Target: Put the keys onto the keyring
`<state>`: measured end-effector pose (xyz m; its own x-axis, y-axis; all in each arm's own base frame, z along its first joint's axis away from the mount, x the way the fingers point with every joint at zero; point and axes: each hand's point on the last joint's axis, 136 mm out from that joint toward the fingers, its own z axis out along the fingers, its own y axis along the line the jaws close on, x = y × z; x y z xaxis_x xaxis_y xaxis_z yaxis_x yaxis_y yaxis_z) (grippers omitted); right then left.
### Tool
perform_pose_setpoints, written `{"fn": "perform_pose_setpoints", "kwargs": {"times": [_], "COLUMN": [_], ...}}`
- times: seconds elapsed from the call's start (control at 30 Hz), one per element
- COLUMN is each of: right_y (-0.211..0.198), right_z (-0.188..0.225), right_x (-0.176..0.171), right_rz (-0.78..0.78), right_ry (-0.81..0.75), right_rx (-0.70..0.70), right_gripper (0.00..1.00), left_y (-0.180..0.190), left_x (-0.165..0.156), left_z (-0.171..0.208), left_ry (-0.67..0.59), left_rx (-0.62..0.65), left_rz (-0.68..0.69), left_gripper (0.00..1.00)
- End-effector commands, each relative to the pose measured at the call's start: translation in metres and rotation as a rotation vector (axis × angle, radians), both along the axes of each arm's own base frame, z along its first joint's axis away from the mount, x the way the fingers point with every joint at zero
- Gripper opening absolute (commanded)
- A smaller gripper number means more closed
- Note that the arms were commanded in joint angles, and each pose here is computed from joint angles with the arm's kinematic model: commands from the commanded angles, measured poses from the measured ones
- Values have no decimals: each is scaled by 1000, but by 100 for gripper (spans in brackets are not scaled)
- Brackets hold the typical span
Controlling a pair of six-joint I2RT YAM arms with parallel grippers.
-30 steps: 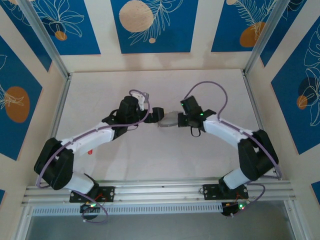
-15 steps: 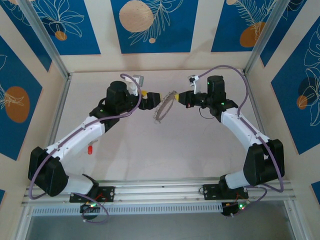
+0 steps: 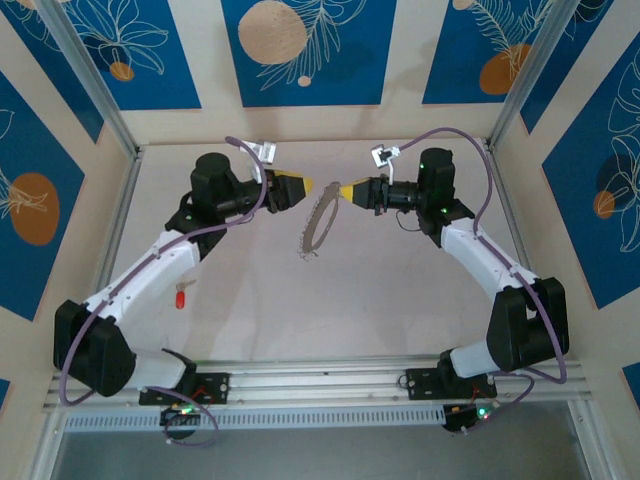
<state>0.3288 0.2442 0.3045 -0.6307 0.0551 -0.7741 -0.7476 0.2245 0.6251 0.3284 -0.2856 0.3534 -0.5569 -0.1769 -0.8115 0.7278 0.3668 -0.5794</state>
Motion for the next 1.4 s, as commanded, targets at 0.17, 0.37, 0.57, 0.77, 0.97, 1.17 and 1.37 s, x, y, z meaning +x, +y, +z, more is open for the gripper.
{"fn": "perform_pose_setpoints", "kwargs": {"times": [0.17,0.37,0.57,0.77,0.97,1.17,1.37], "right_y": [11,12,12,11,10,9,8], "right_z": [4,2,5,10,11,9,9], "right_x": [-12,-9,-7,-10,-13,-15,-14], "right_rz": [10,2,-1,5,2,-3,-20], "right_ry": [5,20,21,15,14,28,31], "right_rx": [6,-1,1,13,26,30,29], "right_gripper": [0,0,0,0,0,0,0], "left_y": [-22,-28,-38,-46,-56,-61,-64], "left_x": [-10,-12,-16,-16,-19,-19,-20], "left_z": [6,-21,-35,-42,-46,-44,-40], "left_ry": [-10,12,25,32,39,35,28], "left_rx": [-98,-33,-4,4,4,-22,-50], "left_rz": [-210,-219,-249,-261,-285,-291,-309], "left_gripper": [39,54,49,45,42,37,13]}}
